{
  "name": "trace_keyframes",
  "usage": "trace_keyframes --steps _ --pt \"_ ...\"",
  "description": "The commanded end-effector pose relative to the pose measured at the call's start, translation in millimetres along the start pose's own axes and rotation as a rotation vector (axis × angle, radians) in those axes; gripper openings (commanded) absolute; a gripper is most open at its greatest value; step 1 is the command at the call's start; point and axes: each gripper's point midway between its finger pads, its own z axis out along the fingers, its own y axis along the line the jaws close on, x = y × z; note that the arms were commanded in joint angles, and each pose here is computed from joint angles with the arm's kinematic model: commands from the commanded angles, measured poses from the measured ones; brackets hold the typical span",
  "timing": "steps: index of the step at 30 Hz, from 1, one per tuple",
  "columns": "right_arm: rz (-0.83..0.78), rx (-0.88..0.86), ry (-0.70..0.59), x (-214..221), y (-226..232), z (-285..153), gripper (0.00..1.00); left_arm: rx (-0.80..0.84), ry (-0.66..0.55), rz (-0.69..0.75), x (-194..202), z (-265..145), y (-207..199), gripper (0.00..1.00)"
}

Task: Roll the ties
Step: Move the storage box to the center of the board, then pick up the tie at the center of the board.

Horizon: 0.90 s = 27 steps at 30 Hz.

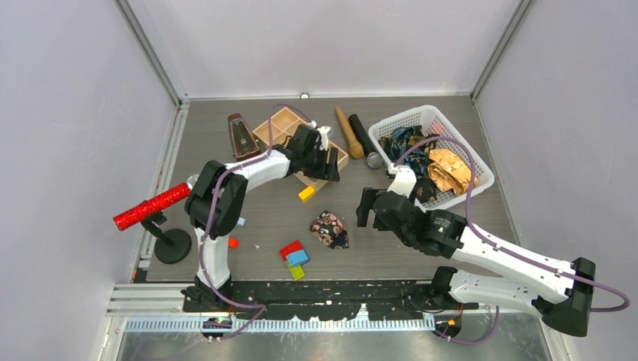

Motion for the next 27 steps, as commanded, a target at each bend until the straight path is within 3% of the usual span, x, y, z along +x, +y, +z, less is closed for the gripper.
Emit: trace_keyframes --steps 1,11,17,27 --pt "0.183 0.014 -0.042 -2.9 0.2 2.1 0.94 0.048 -0.071 0.026 -31.5 -38.5 -26.7 0.64" --pt "0.471 -0.060 0.029 34.5 7.6 13.4 0.95 0.005 -0.210 0.034 -39.5 -126.5 -23.7 0.74" --pt "0.640 -0.137 0.104 66.1 23.6 31.5 0.99 0.155 -0.182 -0.035 19.1 -132.0 -38.0 0.75" --pt "0.777 -0.168 0.170 96.2 34.6 54.4 0.99 0.239 -0.065 -0.045 89.2 -112.4 -49.2 0.77"
